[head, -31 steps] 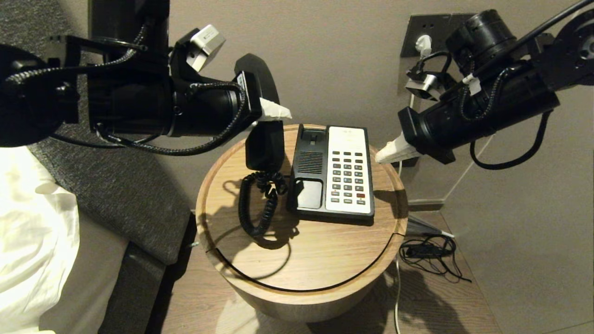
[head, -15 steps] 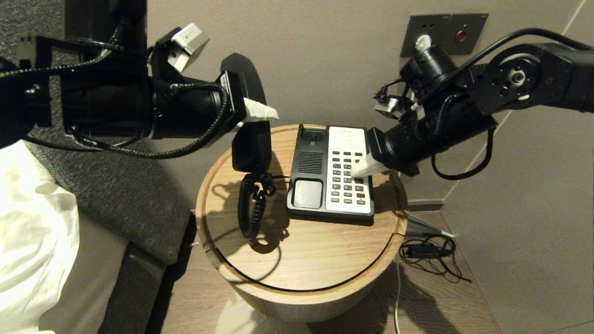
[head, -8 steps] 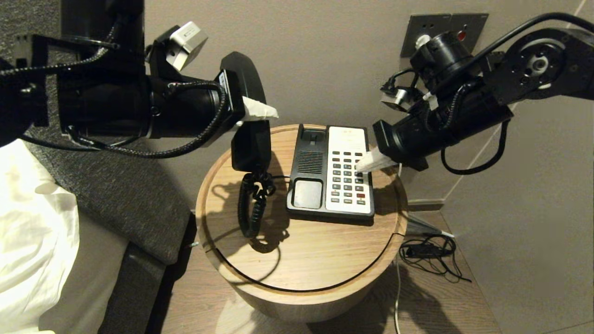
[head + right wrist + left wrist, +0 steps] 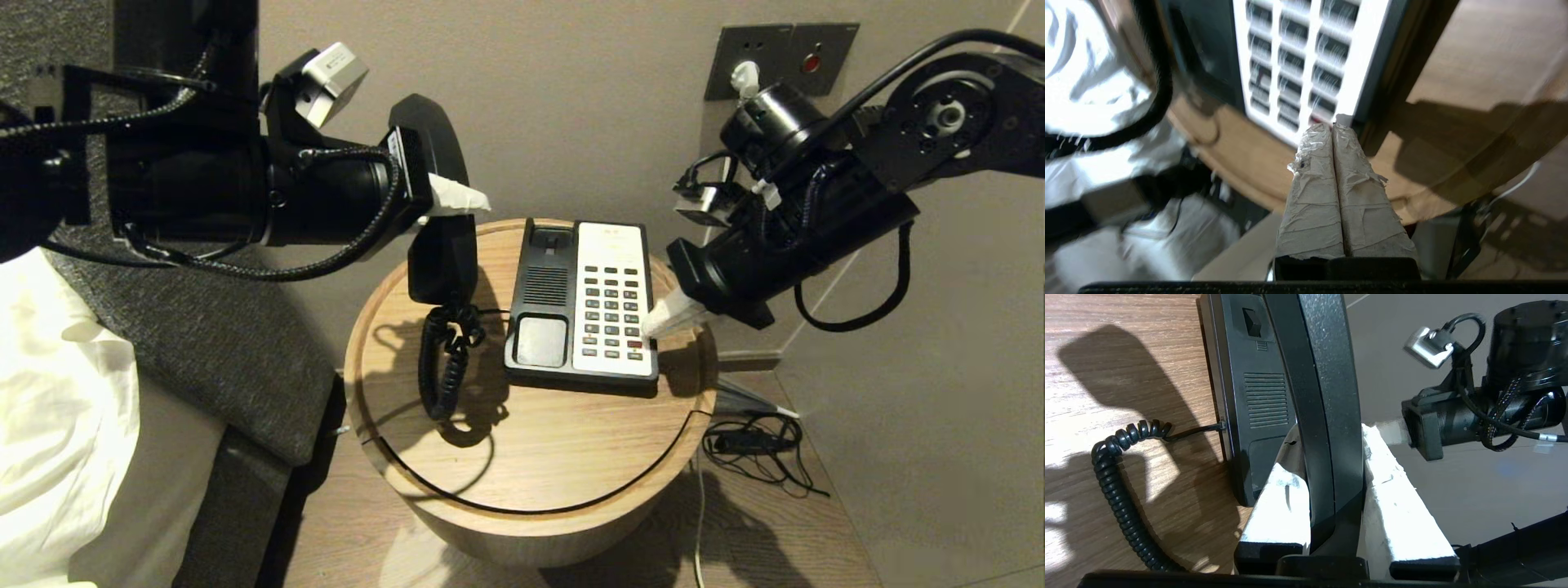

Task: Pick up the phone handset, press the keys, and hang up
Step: Dial the number

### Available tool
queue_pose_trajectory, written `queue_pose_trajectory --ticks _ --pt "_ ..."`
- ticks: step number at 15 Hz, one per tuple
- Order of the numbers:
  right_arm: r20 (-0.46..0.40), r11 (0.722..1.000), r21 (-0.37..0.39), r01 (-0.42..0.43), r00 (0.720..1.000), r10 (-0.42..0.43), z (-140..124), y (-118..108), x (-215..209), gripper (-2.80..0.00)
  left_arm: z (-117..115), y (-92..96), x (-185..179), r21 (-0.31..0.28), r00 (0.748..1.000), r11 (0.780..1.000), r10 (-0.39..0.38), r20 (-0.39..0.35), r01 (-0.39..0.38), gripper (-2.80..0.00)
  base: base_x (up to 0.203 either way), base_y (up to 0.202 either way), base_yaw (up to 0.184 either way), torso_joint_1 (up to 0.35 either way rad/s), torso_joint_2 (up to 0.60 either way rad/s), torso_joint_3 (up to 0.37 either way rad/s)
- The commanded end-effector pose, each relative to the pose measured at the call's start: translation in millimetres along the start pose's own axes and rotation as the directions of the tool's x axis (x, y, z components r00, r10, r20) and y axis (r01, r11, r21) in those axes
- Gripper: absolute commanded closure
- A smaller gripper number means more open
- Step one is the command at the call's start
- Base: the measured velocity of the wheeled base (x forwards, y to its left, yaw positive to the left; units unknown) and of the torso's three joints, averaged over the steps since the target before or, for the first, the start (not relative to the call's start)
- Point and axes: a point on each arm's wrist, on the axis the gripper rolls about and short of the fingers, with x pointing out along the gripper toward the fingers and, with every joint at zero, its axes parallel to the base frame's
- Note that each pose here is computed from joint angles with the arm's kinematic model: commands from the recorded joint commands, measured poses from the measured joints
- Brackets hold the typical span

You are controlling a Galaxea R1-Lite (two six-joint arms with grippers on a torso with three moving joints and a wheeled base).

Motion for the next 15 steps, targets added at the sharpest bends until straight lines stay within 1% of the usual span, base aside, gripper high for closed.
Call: queue_pose_trajectory --ticks 1,4,6,8,15 --pt "-0.037 0.999 0.010 -0.034 0.999 0.034 -2.7 1.4 -0.4 0.00 -1.6 1.1 0.4 -0.006 1.000 1.000 0.002 -0.007 -0.002 0.00 0.000 0.000 0.000 0.000 0.00 0.000" --pt "-0.057 0.999 -0.001 -0.045 0.997 0.045 -7.0 7.1 0.4 0.00 -2.0 1.1 -1.5 -0.010 1.000 1.000 0.002 -0.007 -0.002 0.00 0.000 0.000 0.000 0.000 0.00 0.000" --pt "-0.086 0.999 -0.002 -0.038 0.996 0.038 -9.5 7.4 4.8 0.00 -1.8 2.2 -1.7 -0.011 1.000 1.000 0.006 -0.006 -0.006 0.00 0.000 0.000 0.000 0.000 0.00 0.000" --pt "-0.076 0.999 -0.005 -0.041 0.996 0.041 -7.4 7.5 5.9 0.00 -1.4 3.3 -0.4 -0.011 1.000 1.000 0.008 -0.006 -0.008 0.00 0.000 0.000 0.000 0.000 0.00 0.000" --pt "-0.090 1.000 -0.003 -0.031 0.996 0.031 -4.9 4.1 15.1 0.00 -2.0 5.2 3.4 -0.013 1.000 1.000 0.012 -0.012 -0.012 0.00 0.000 0.000 0.000 0.000 0.00 0.000"
